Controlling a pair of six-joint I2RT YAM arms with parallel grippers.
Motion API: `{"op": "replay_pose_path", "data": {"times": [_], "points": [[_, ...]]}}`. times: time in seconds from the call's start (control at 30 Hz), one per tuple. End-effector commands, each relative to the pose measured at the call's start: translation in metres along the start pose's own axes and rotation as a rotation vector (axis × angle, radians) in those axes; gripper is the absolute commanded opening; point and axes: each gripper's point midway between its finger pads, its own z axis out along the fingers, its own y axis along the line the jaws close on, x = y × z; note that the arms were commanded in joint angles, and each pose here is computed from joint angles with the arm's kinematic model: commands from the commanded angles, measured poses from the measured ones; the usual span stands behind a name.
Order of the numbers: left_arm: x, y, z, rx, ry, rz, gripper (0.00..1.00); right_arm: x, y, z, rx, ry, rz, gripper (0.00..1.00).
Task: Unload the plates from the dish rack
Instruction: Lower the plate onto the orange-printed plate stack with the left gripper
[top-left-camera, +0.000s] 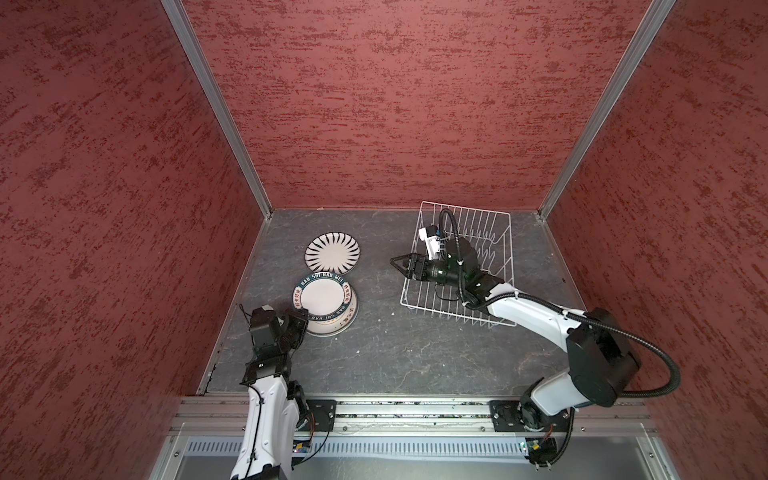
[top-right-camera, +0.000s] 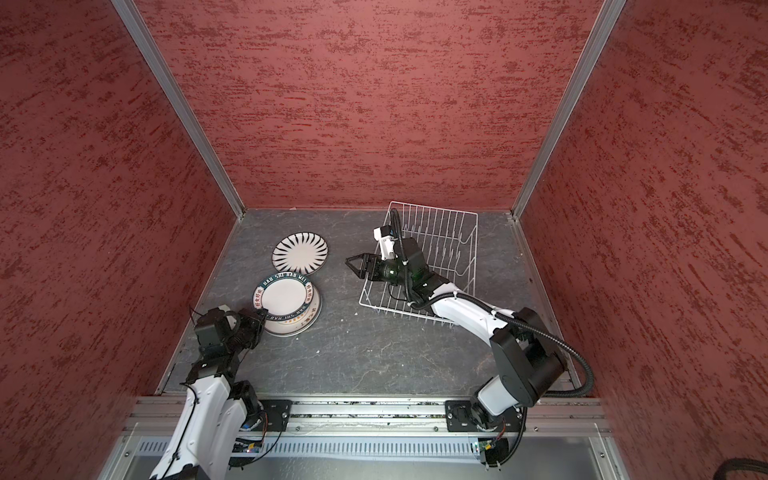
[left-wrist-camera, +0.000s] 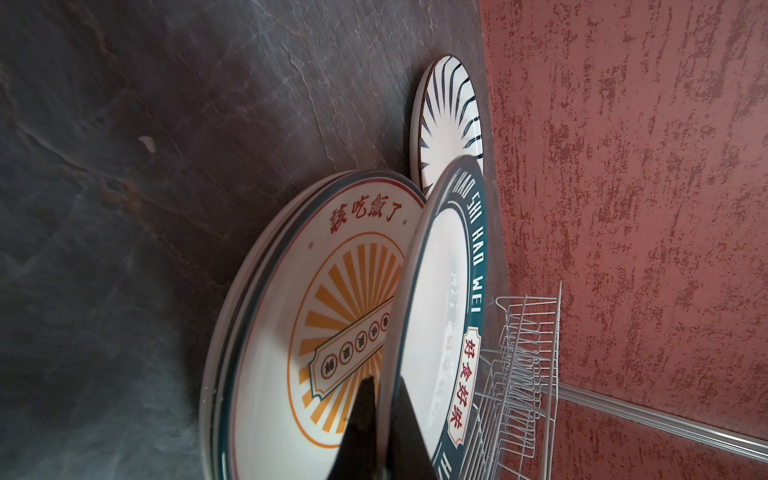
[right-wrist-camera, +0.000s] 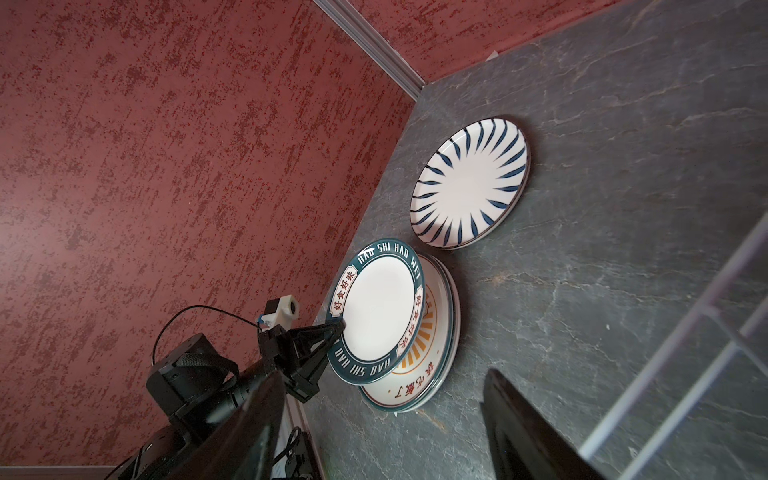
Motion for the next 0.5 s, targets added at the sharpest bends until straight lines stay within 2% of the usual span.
{"op": "replay_pose_path", "data": {"times": [0.0, 0.47], "points": [[-0.0028, -0.0075, -0.0009, 0.031, -0.007, 0.035, 0.00, -0.0061, -0.0020, 0.0005, 0.008, -0.027, 0.004, 0.76], [0.0004, 0.0019, 0.0052, -0.006, 0.019, 0.032, 0.00, -0.0064, -0.0028, 0.0000, 0.011, -0.032, 0.010, 0.76]]}}
